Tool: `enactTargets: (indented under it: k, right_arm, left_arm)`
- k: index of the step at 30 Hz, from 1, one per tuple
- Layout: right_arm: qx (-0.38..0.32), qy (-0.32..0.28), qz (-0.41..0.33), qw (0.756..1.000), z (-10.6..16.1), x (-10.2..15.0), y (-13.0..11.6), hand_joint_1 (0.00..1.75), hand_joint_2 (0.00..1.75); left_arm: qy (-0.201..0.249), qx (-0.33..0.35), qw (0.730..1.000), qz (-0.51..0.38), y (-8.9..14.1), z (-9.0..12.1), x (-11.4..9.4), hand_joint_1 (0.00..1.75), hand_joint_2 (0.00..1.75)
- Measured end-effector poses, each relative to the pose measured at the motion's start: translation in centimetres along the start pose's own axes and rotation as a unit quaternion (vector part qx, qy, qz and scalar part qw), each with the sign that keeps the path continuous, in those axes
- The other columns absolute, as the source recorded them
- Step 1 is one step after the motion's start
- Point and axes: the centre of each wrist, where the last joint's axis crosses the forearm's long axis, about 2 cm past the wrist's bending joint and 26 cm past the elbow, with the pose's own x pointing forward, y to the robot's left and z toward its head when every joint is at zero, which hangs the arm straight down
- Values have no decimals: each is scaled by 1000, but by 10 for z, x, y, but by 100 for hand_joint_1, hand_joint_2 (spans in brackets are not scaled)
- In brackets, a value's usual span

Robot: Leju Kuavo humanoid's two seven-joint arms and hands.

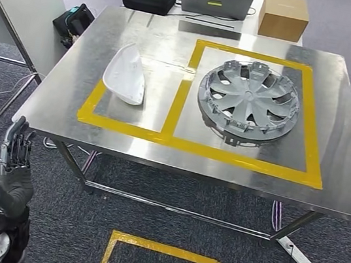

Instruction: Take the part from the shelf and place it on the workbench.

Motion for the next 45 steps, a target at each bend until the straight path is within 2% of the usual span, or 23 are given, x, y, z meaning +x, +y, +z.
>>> enactTargets:
  k: [8,20,27,35,45]
  right_arm:
    - [-16,30,-22,999,0,-5,-6,0,0]
    - [-25,15,-26,999,-2,-3,-13,0,0]
    - [-37,-39,-45,998,-3,0,-19,0,0]
    - [-38,5,-52,998,-3,-1,-21,0,0]
    - [-35,-16,-43,998,-3,-1,-21,0,0]
  left_arm:
    - [6,21,1000,0,5,8,2,0,0]
    - [11,33,999,-1,8,13,3,0,0]
    - [9,26,1000,2,11,12,2,0,0]
    - [9,35,999,-5,14,12,2,0,0]
    - [10,41,999,-7,13,12,2,0,0]
